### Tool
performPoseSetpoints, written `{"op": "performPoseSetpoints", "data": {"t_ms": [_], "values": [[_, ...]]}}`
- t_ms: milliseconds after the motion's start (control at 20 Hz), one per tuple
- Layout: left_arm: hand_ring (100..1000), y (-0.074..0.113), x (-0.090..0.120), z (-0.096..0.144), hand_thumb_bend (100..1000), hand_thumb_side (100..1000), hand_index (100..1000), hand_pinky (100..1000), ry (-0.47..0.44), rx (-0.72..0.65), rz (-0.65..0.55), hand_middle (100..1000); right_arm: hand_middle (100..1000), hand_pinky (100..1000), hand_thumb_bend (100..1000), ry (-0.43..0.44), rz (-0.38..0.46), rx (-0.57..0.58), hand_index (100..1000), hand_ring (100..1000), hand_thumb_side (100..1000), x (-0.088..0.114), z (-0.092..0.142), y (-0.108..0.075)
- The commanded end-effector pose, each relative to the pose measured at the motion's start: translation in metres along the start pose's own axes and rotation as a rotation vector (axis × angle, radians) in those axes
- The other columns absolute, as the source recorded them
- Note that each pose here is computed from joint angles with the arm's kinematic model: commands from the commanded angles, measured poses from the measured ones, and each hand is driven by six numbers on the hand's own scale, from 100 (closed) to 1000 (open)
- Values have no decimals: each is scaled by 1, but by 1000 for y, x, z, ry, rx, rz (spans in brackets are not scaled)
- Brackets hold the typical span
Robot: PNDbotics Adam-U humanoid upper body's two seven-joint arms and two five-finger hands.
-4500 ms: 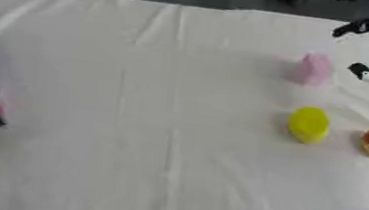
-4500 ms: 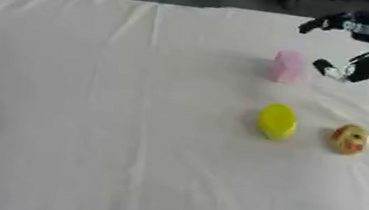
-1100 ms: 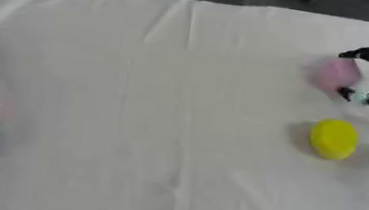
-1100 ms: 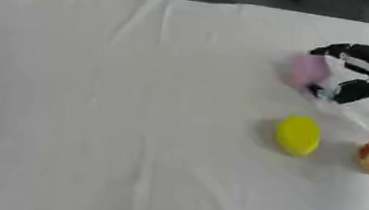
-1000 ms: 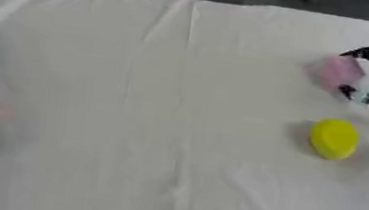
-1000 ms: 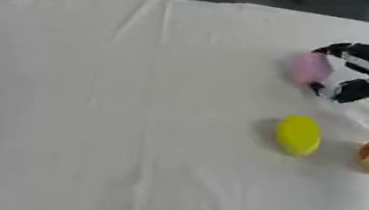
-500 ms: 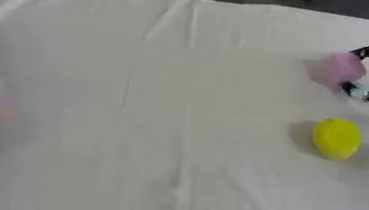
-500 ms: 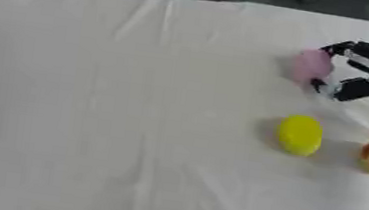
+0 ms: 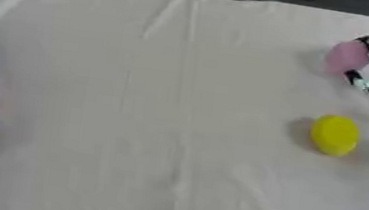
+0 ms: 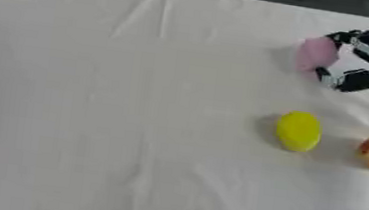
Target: Pick up the objects with one hand, pass them to the other hand, and then place them into the box on the other side of the table.
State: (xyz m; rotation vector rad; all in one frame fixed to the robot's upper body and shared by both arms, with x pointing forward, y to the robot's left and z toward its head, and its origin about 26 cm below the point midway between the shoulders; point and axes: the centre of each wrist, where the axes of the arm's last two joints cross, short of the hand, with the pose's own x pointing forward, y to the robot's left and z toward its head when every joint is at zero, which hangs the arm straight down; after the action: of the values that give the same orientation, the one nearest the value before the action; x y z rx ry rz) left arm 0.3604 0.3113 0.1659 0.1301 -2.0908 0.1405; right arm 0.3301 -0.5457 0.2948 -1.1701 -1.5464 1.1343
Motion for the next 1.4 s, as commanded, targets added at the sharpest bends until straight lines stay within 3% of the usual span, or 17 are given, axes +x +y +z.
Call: {"op": "performPoseSetpoints", "data": {"t_ms": [50,350,550,1050,1300,1350,1400], "values": [[871,5,2,-1,333,742,874,888,-4,-1,-21,940,520,928,100,-10,2,-71,586,869,213,2,4,-31],[872,11,0,2,330,730,875,889,2,10,-36,940,512,919,100,-46,-99,-89,571,854,154,11,0,-33],[873,13,6,-1,328,711,875,889,-22,10,-47,940,507,910,100,-87,-197,-70,562,842,122,25,-8,-25],[893,15,27,-15,328,666,875,886,-102,1,-67,937,503,906,100,-114,-396,5,552,830,106,50,-21,5],[893,12,37,-22,329,640,873,884,-135,-26,-81,934,500,909,100,-103,-531,5,545,821,133,64,-32,31],[893,11,40,-23,362,646,873,884,-146,-33,-85,934,499,909,100,-104,-557,-1,544,820,141,68,-35,36],[894,10,44,-25,330,626,872,883,-161,-41,-91,933,499,909,100,-102,-584,-9,542,819,152,73,-37,41]]}}
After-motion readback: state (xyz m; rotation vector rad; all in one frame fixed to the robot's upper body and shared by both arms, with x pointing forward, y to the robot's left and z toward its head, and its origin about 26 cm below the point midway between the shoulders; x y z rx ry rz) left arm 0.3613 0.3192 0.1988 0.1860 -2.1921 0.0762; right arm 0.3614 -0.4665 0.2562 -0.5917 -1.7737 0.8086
